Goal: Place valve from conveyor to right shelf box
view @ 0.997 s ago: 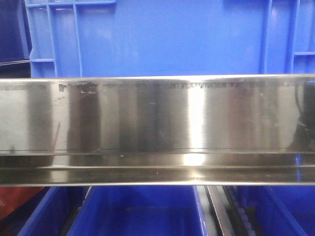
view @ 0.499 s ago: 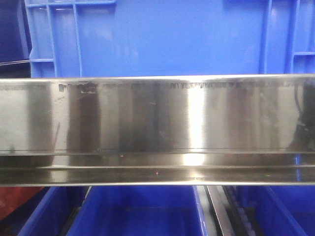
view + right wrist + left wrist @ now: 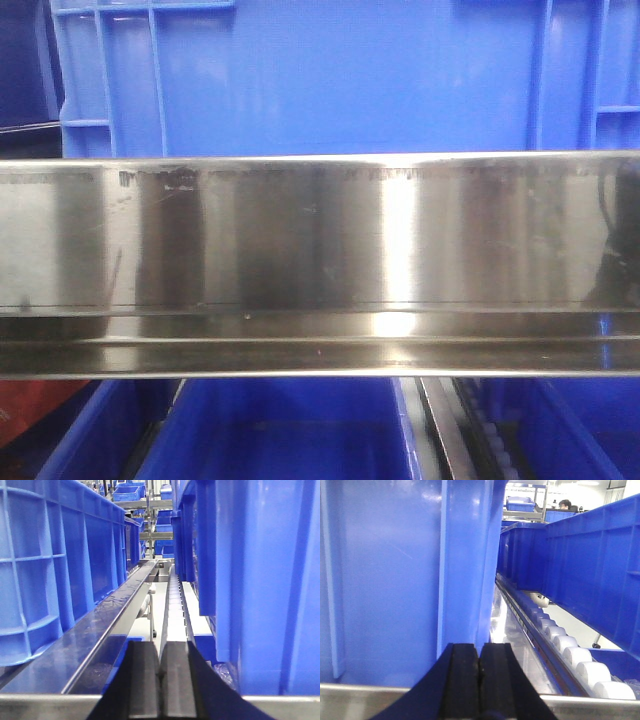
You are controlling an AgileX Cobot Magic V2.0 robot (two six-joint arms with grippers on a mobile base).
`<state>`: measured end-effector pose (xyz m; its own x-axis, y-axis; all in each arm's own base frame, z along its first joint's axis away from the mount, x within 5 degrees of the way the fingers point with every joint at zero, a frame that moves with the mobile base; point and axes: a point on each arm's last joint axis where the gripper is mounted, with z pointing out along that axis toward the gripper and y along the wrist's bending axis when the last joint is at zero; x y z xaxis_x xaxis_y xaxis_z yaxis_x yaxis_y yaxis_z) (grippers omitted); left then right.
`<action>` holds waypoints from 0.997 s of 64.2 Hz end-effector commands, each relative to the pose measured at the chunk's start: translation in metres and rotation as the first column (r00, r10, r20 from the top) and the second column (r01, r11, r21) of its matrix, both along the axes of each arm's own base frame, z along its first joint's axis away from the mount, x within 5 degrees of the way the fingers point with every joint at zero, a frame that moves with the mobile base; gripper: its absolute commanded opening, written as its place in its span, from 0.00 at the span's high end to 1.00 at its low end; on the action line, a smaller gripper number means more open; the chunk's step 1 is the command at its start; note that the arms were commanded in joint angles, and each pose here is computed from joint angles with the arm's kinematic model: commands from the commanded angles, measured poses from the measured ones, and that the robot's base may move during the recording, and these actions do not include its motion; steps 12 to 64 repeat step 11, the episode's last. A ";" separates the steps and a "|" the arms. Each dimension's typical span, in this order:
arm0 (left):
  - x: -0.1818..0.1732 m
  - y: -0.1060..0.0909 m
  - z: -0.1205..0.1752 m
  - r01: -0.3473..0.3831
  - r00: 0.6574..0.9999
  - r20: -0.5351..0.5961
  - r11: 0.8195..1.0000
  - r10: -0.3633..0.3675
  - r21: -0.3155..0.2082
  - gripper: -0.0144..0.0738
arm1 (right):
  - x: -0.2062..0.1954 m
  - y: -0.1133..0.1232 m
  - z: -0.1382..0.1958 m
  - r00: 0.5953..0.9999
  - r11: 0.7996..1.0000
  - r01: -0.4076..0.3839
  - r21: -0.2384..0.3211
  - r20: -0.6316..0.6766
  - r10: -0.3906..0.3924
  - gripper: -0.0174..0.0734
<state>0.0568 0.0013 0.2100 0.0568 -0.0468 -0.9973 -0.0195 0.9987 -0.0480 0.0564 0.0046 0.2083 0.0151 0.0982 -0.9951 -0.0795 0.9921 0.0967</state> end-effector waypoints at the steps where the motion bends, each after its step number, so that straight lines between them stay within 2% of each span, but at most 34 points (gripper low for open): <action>1: -0.001 0.000 0.002 -0.001 1.000 0.023 1.000 0.001 0.001 0.96 | 0.000 0.000 0.001 1.000 1.000 0.006 -0.005 0.022 -0.006 0.97; 64: -0.001 0.000 0.002 -0.001 1.000 0.023 1.000 0.001 0.001 0.96 | 0.000 0.000 0.001 1.000 1.000 0.006 -0.005 0.022 -0.006 0.97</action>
